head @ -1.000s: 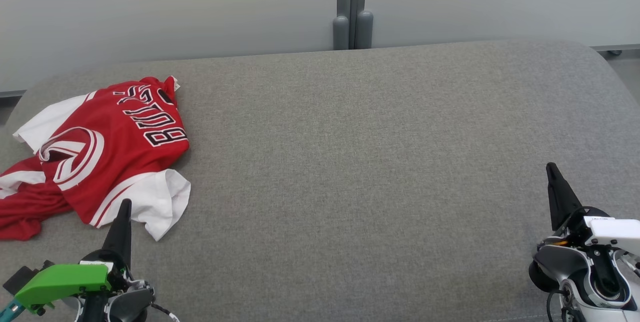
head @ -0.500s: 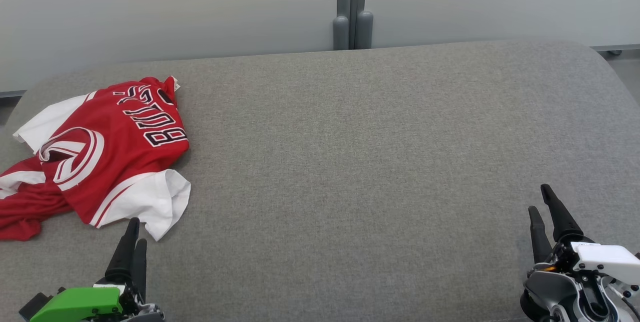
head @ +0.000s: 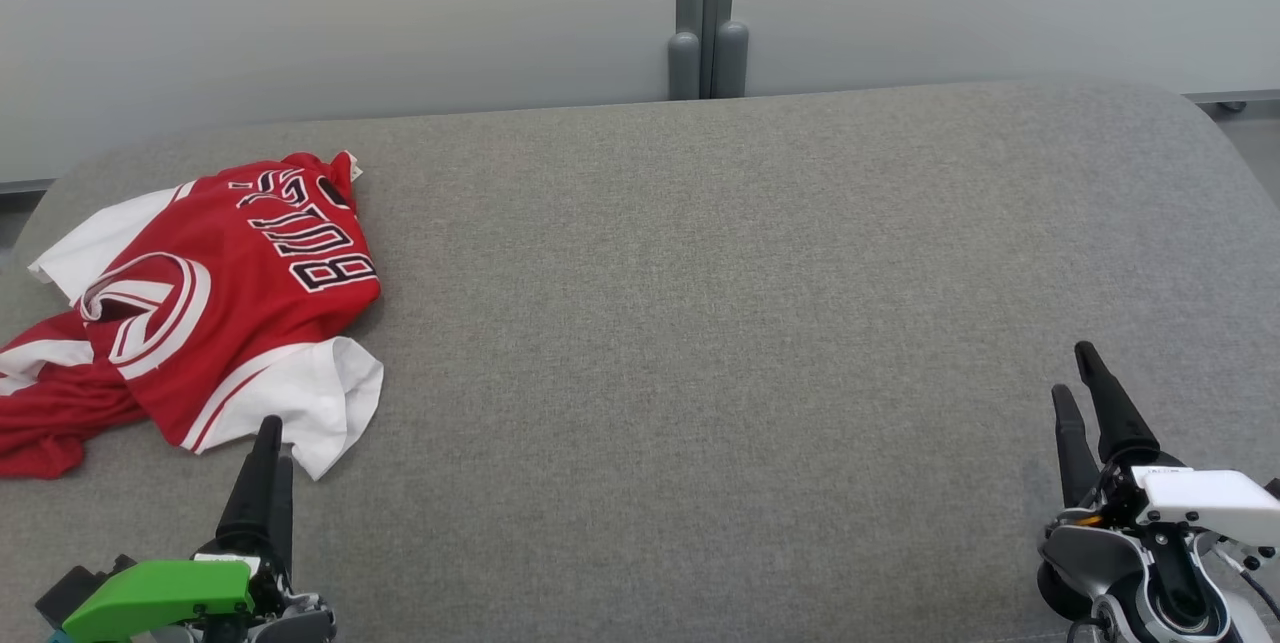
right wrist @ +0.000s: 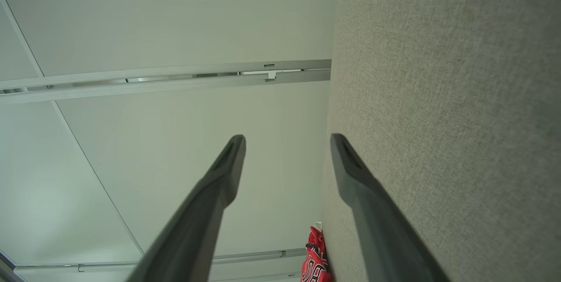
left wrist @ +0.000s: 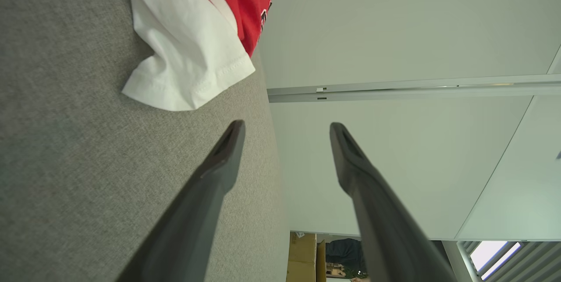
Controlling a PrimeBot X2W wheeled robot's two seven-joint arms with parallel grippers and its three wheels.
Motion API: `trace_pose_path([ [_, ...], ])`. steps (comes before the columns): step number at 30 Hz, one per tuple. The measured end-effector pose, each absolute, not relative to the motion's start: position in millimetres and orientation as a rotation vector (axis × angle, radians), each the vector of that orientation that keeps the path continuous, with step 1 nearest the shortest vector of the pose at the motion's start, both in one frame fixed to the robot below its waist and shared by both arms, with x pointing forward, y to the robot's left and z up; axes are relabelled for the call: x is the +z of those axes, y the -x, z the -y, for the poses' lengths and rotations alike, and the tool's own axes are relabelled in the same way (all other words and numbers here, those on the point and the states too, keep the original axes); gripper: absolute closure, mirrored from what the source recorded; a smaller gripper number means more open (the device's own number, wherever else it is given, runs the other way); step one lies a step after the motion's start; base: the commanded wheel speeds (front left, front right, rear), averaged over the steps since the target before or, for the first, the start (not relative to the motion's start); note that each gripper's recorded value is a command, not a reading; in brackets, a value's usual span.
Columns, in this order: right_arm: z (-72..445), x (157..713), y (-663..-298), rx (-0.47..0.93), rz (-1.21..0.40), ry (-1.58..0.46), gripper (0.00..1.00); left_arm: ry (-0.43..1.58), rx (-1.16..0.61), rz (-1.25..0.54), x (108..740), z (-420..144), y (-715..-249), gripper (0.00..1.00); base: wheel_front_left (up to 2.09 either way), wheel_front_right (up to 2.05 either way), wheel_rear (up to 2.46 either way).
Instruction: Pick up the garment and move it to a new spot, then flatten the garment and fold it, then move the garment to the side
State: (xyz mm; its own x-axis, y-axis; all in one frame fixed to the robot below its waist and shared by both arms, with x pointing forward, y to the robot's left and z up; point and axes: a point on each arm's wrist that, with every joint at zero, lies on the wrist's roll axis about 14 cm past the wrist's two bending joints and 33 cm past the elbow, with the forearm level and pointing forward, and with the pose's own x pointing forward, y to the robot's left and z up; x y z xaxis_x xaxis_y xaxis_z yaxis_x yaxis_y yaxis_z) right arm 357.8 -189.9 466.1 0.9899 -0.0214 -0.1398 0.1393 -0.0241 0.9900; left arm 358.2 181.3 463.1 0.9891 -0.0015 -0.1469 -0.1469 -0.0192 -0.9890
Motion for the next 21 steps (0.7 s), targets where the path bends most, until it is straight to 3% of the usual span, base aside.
trace_pose_path([
  [6,187,477,-361,-0.090,-0.078,-1.509,0.00,1.540,0.108,-0.095,469,-183,-360,0.00,0.00,0.00,0.00],
  [21,180,500,-369,0.027,-0.068,-1.164,0.00,1.163,0.074,-0.123,475,-189,-362,0.00,0.00,0.00,0.00],
])
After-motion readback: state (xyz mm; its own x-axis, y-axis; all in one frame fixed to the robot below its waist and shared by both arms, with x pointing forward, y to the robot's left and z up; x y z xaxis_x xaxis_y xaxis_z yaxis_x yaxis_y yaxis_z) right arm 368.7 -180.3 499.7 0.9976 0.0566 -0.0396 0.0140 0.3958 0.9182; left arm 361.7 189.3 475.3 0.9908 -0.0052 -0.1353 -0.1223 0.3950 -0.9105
